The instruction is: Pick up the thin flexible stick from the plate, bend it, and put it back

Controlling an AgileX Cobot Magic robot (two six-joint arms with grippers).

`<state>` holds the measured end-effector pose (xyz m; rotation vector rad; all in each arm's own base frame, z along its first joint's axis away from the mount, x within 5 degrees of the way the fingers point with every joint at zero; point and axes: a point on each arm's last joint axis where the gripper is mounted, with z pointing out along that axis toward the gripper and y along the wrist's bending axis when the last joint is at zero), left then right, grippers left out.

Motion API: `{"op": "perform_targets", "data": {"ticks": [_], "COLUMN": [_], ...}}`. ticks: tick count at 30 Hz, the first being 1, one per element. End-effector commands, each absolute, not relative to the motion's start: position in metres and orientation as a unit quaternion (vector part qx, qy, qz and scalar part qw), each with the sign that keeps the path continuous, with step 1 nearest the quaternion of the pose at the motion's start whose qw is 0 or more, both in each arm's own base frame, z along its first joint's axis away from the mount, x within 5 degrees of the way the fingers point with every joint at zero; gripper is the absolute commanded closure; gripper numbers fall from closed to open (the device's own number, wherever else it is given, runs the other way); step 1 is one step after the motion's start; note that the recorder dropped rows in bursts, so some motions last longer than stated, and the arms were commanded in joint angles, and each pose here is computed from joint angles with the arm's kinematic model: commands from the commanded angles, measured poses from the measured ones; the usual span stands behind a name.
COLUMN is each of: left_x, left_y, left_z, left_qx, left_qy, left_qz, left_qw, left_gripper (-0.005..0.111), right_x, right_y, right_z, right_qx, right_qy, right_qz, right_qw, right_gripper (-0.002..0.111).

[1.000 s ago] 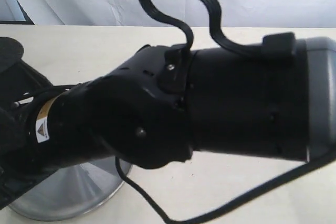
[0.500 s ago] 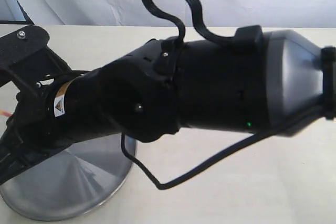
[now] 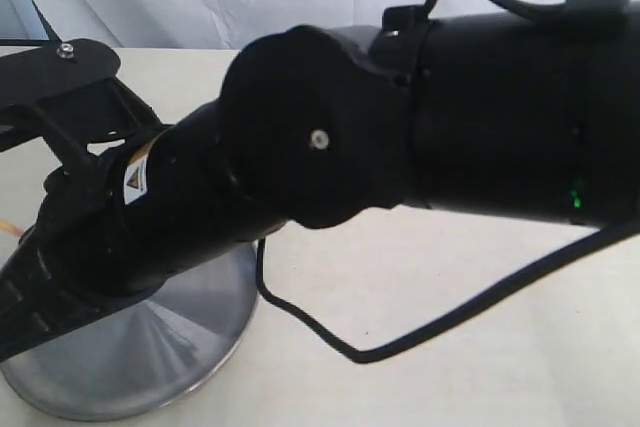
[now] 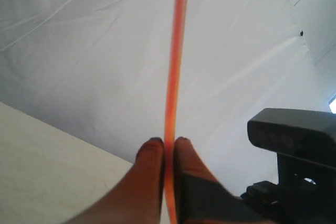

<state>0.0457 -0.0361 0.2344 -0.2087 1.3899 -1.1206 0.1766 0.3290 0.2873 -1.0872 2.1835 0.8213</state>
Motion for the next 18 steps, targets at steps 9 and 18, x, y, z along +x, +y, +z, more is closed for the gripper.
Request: {"op": "perform_targets", "data": {"ticks": [9,18], "left_x": [0.047,0.047], "left_y": [-0.032,-0.032], "left_z": [0.237,0.237], "left_qx": [-0.125,-0.120], "left_qy": [0.597,0.598], "left_qz": [-0.493,-0.486], "left_qw": [0.621,0.626], "left_gripper": [0.075,0.107], "right_x": [0.146,0.140], "right_y": [0.337,0.332], "right_z": [0.282,0.286], "right_qx": [-0.471,-0.477], "right_qy": [0.795,0.798], "right_qz": [0.296,0.299], "right_qw": [0.242,0.214], "right_gripper": [0.109,0.109]}}
